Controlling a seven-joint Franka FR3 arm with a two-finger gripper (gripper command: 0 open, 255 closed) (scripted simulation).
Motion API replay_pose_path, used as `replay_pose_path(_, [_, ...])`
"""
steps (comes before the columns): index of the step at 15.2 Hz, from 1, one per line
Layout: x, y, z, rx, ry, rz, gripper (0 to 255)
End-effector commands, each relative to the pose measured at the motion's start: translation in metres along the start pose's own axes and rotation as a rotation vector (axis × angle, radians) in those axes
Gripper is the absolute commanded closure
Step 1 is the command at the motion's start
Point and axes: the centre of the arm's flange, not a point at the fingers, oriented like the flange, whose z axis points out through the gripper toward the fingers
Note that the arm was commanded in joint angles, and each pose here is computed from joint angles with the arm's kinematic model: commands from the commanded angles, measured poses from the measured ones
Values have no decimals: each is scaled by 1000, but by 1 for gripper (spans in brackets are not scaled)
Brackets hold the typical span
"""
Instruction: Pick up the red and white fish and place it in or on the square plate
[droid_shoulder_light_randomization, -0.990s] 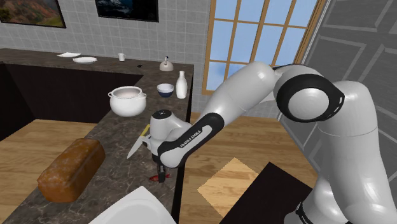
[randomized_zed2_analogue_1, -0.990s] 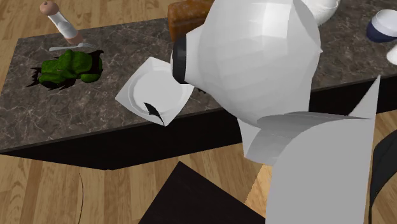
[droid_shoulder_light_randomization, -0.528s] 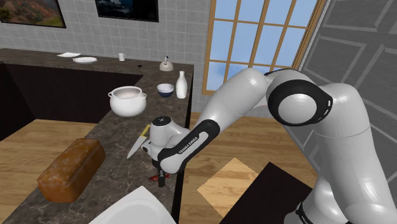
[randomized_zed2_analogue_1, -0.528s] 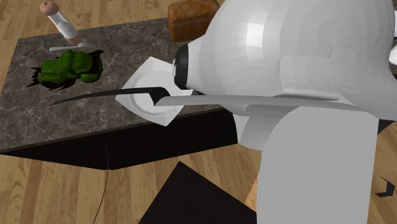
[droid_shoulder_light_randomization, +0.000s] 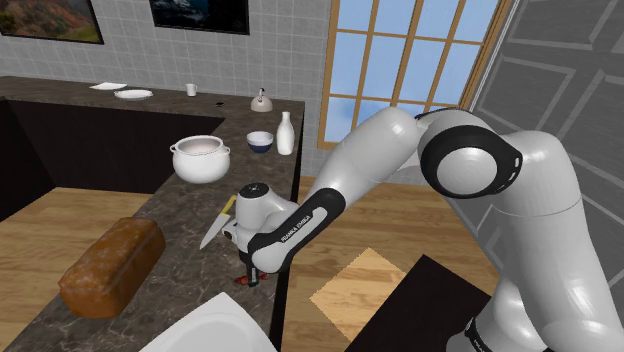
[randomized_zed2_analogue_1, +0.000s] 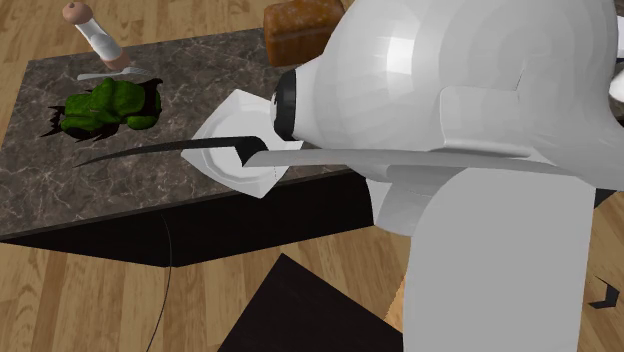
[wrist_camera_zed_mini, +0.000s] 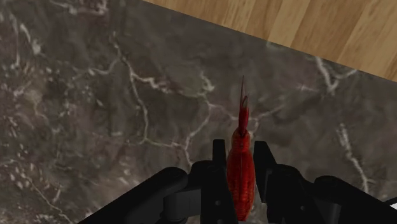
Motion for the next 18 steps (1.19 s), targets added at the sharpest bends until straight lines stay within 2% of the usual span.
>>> replay_pose_path(1, [0, 0, 0, 0, 0, 0, 255])
replay_pose_path(7, [0, 0, 0, 0, 0, 0, 255])
replay_pose_path(18, [3, 1, -58, 0, 0, 0, 255])
